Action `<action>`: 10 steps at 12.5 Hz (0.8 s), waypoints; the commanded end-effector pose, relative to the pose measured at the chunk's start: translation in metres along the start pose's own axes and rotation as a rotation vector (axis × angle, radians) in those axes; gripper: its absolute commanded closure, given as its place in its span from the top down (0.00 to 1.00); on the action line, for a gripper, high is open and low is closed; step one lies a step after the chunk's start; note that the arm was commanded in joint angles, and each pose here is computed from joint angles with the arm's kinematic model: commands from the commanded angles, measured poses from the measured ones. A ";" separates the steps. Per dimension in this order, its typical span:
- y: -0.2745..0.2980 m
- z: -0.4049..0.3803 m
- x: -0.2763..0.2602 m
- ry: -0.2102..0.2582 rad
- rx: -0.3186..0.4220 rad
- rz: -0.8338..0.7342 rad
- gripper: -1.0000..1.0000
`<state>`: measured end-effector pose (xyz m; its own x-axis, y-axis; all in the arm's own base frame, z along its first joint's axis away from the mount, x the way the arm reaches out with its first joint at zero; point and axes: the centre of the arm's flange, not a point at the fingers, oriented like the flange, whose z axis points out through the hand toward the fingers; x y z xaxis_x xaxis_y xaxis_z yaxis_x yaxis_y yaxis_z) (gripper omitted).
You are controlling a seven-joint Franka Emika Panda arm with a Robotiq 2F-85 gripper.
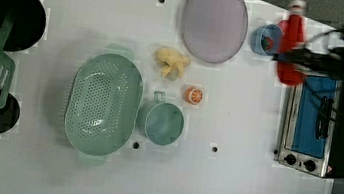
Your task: Pick ketchup from plate and place it on table.
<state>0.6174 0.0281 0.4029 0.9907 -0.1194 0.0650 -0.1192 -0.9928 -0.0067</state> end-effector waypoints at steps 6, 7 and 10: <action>0.072 0.010 -0.109 -0.089 -0.023 0.237 0.65; 0.074 0.025 -0.120 -0.105 -0.027 0.264 0.65; 0.073 0.077 -0.135 -0.097 -0.025 0.304 0.65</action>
<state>0.4788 -0.0269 0.3272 0.9432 -0.3304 -0.0349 -0.3299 -0.9438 0.0196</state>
